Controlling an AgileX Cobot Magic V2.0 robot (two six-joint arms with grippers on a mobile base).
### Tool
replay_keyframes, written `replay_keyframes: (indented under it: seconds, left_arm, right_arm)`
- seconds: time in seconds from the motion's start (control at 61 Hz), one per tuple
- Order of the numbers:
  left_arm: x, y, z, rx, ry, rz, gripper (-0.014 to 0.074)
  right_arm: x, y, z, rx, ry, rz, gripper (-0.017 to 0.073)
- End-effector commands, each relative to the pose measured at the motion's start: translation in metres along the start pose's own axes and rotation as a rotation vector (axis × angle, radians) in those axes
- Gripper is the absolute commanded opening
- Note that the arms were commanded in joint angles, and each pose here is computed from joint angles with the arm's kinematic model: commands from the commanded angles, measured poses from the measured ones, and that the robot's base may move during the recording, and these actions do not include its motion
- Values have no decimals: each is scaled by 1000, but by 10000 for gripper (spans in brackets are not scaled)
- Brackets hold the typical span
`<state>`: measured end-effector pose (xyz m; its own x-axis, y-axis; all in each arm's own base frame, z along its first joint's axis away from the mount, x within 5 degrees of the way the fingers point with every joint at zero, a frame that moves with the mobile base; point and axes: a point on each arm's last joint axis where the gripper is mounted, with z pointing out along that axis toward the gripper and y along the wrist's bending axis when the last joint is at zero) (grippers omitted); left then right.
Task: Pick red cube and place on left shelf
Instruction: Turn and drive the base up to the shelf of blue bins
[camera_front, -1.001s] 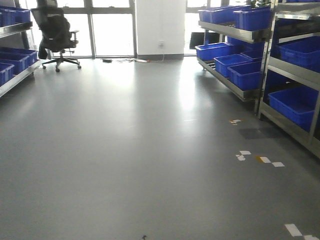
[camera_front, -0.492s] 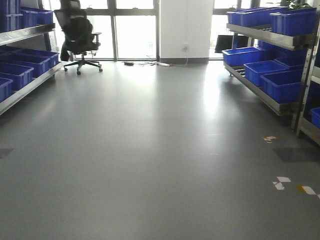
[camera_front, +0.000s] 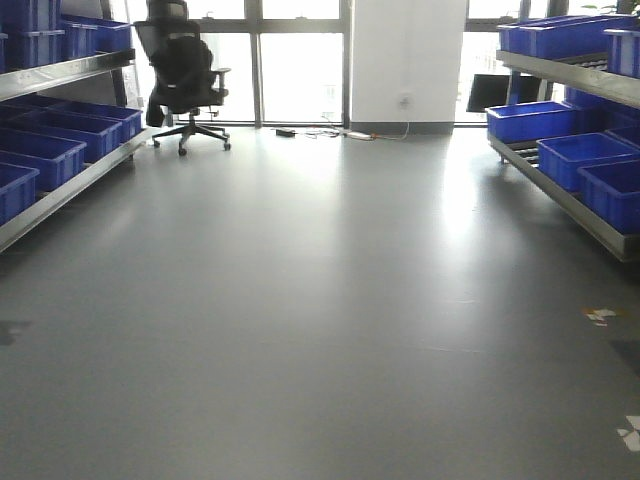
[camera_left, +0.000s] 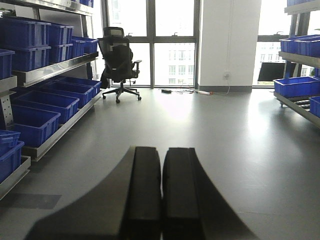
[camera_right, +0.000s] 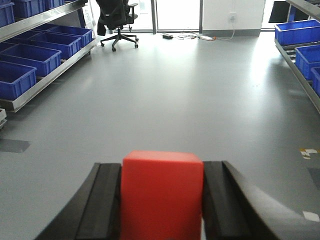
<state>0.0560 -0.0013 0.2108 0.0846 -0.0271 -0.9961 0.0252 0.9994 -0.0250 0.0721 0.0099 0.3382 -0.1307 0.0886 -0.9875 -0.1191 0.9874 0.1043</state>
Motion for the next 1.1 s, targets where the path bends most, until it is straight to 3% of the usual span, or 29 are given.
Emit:
replay_keyframes:
  seconds: [0.0, 1.083]
  left_arm:
    - [0, 0, -1, 0, -76, 0, 101]
    - [0, 0, -1, 0, -76, 0, 101]
  right_arm:
    - [-16, 1, -1, -2, -101, -14, 57]
    - [-16, 1, -1, -2, -101, -14, 57]
